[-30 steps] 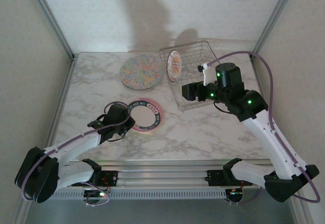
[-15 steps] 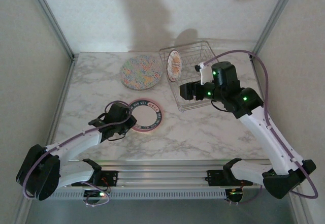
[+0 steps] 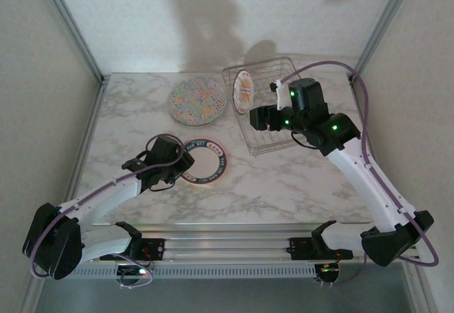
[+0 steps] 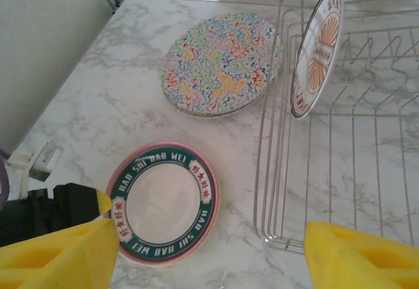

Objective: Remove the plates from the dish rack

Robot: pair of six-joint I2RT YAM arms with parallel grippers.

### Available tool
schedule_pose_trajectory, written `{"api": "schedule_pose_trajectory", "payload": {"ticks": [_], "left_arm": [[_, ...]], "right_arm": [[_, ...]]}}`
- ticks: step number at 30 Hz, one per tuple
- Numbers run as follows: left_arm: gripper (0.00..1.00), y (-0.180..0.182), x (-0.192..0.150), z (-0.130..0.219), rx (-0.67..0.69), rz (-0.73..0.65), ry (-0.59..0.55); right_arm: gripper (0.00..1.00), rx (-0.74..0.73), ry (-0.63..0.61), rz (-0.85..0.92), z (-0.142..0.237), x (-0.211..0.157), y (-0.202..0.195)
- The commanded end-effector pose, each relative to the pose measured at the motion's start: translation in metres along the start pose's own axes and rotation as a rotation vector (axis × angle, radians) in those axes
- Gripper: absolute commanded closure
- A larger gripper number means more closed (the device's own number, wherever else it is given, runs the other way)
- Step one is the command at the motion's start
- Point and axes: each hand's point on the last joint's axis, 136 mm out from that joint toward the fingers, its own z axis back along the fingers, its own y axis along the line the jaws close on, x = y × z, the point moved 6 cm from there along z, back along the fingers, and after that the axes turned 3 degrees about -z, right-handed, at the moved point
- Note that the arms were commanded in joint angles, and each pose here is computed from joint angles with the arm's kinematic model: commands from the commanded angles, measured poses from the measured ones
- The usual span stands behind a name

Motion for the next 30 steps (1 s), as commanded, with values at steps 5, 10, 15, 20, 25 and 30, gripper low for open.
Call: {"api": "schedule_pose_trajectory", "payload": {"ticks": [5, 10, 15, 20, 25, 30], "left_arm": [[0.34, 0.000, 0.007, 0.014, 0.054, -0.023, -0.025], [0.28, -0.017, 0.019, 0.041, 0.010, -0.025, -0.084], [0.26, -0.051, 0.038, 0.078, -0.096, -0.037, -0.166], [0.26, -0.088, 0.054, 0.123, -0.263, -0.044, -0.254], [0.25, -0.099, 0.060, 0.157, -0.354, -0.035, -0.309], [0.25, -0.097, 0.059, 0.176, -0.409, -0.016, -0.337]], "right_arm": [[0.22, -0.094, -0.057, 0.017, -0.008, 0.028, -0.013], [0.22, -0.132, -0.072, -0.024, -0.042, 0.048, -0.039], [0.23, -0.176, -0.033, -0.051, -0.101, 0.066, -0.070], [0.29, -0.207, 0.022, -0.060, -0.160, 0.072, -0.096], [0.35, -0.212, 0.059, -0.053, -0.203, 0.068, -0.108], [0.49, -0.244, 0.109, -0.063, -0.230, 0.060, -0.119]]}}
